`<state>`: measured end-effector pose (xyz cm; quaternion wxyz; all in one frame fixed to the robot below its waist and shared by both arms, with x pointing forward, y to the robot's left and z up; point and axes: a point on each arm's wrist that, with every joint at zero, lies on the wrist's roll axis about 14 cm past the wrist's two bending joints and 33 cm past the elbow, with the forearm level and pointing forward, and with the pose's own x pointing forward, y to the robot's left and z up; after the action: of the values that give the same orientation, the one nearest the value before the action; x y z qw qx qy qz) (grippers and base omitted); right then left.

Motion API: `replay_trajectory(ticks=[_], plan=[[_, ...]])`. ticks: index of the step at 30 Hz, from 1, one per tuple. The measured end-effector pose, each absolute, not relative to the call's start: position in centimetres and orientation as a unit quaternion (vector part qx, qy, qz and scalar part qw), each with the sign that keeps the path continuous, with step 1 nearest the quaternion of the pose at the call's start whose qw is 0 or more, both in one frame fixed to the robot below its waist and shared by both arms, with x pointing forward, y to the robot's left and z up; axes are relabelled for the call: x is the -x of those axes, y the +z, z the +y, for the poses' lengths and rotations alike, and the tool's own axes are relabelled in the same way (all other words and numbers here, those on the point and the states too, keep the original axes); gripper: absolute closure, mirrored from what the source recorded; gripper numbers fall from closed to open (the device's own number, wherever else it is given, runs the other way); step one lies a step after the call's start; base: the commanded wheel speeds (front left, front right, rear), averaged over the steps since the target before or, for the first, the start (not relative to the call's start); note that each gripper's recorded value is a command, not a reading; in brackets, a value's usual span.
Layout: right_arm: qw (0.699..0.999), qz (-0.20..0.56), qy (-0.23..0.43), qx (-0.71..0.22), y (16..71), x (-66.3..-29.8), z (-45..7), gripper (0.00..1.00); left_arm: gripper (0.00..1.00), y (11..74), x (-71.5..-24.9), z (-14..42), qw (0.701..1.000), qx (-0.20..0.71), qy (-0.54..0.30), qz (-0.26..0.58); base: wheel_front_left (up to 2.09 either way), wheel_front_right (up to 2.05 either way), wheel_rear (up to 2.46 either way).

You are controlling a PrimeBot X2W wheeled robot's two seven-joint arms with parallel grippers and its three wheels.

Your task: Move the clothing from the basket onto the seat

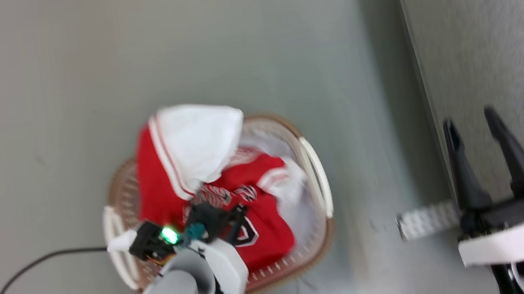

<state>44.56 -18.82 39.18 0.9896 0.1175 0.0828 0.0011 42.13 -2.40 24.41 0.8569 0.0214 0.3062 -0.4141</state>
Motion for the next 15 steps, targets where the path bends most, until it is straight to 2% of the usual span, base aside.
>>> replay_trajectory(ticks=[7, 15], plan=[[0.989, 0.063, 0.019, -0.13, 42.3, -41.8, -17.3, 0.0, 1.0, 33.4, -43.2, -0.1, 0.899, -0.014, -0.379, 0.218, 0.0, 0.0, 0.0], [0.989, 0.018, 0.063, -0.135, 46.5, -39.6, -14.6, 0.0, 1.0, 43.6, -42.5, 1.7, 0.934, -0.012, -0.338, 0.119, 0.0, 0.0, 0.0]])
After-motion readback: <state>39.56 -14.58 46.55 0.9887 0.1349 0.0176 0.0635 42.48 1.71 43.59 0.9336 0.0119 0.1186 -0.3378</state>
